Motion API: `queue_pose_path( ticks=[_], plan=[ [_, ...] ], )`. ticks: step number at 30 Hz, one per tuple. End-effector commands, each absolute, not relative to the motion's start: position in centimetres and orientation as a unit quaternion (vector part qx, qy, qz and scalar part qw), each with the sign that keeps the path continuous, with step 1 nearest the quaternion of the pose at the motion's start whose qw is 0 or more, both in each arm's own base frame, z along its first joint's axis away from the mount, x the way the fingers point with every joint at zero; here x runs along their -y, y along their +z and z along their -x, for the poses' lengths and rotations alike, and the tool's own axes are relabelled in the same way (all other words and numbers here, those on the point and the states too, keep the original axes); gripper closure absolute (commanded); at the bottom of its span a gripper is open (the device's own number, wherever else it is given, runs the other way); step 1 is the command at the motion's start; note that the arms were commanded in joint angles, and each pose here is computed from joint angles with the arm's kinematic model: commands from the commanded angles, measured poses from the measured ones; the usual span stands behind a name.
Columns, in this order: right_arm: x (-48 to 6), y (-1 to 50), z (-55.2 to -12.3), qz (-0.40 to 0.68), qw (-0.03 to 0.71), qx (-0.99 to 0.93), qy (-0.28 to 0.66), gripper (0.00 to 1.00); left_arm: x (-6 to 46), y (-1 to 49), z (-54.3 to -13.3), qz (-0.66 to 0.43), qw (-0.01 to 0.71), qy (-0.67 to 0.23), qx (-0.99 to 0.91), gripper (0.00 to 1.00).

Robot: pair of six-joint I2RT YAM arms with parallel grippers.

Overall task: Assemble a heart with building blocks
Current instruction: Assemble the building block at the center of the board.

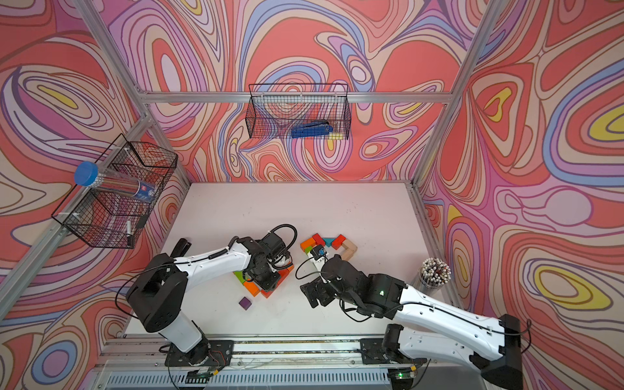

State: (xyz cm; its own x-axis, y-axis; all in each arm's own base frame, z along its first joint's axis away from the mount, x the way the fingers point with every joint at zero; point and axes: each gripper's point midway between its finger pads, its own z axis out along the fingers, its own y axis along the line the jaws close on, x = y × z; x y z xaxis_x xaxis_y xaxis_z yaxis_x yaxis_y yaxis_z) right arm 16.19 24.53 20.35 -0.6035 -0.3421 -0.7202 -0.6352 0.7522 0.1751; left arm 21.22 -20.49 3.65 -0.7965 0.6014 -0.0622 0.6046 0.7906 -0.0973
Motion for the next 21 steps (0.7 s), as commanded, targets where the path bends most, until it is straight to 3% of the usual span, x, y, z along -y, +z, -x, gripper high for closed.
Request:
queue_pose_path(
  ticks=[1,14,19,21],
  plan=[
    [-24.1,20.0,-16.3,0.278,0.344,-0.873,0.204,0.04,20.8,3.9,-21.7,-0.326,0.015,-0.059,-0.944,0.65],
    [-24.3,20.0,-16.2,0.279,0.342,-0.872,0.209,0.04,20.8,4.7,-21.9,-0.319,0.028,-0.061,-0.945,0.52],
    [-24.7,20.4,-16.0,0.286,0.342,-0.867,0.220,0.04,20.4,7.2,-21.9,-0.284,0.065,-0.069,-0.954,0.33],
    [-24.7,20.4,-16.1,0.285,0.344,-0.867,0.219,0.04,19.7,8.2,-21.8,-0.257,0.079,-0.061,-0.961,0.32]
  ],
)
